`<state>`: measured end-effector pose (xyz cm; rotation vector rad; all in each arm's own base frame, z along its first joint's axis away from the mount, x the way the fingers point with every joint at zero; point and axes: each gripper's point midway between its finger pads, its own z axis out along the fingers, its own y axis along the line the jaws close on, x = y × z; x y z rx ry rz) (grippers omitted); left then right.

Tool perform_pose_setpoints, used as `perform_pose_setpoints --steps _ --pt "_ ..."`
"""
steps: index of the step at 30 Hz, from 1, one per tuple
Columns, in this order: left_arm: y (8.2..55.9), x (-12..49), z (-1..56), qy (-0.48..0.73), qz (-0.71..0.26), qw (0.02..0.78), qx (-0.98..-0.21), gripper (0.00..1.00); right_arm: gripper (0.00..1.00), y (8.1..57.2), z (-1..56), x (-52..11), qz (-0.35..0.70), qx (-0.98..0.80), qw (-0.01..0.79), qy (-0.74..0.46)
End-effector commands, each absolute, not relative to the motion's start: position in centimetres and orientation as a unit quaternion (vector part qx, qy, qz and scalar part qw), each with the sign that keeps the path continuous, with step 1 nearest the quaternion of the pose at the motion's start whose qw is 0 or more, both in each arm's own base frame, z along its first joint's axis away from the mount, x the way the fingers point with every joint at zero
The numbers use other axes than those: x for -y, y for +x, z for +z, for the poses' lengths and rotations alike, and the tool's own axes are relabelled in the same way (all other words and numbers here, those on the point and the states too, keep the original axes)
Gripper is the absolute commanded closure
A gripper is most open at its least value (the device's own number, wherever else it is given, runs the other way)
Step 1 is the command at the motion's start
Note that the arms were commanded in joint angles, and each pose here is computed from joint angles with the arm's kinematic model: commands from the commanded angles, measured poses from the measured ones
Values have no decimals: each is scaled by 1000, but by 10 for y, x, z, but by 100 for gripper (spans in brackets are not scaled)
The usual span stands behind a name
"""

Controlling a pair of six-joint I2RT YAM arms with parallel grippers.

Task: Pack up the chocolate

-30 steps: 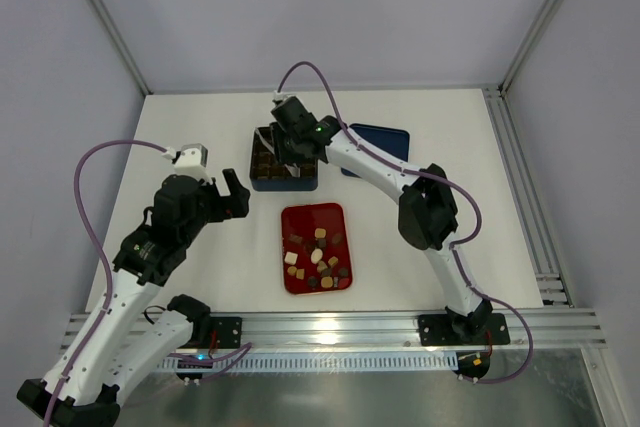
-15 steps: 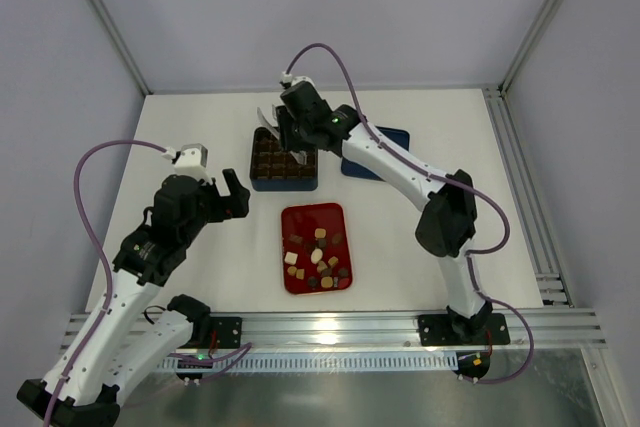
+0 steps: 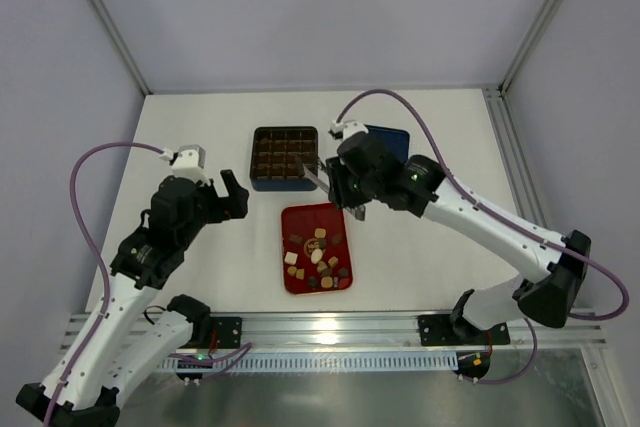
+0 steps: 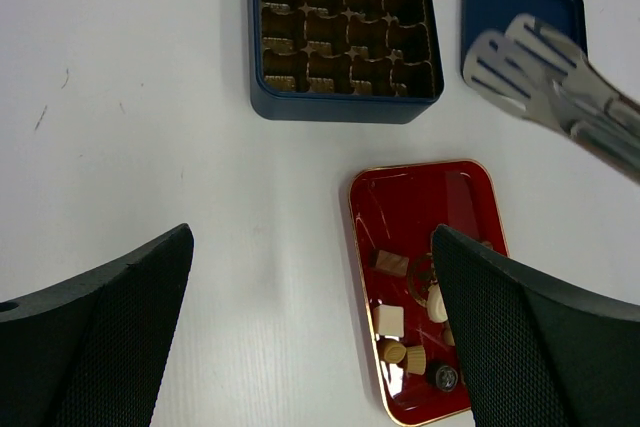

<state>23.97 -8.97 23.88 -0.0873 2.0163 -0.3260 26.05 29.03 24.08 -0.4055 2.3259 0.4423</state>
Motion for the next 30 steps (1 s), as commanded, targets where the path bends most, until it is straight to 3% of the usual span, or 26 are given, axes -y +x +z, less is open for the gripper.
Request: perform_pose_setpoints --steps 1,11,30 --pt "240 90 251 -41 -143 534 -832 0 57 224 230 -270 172 -912 335 -164" --pt "242 94 248 -37 -147 528 -836 0 57 151 197 -276 177 -913 275 -242" --pt "242 91 247 -39 -141 527 -837 0 57 141 163 -312 157 -903 243 -317"
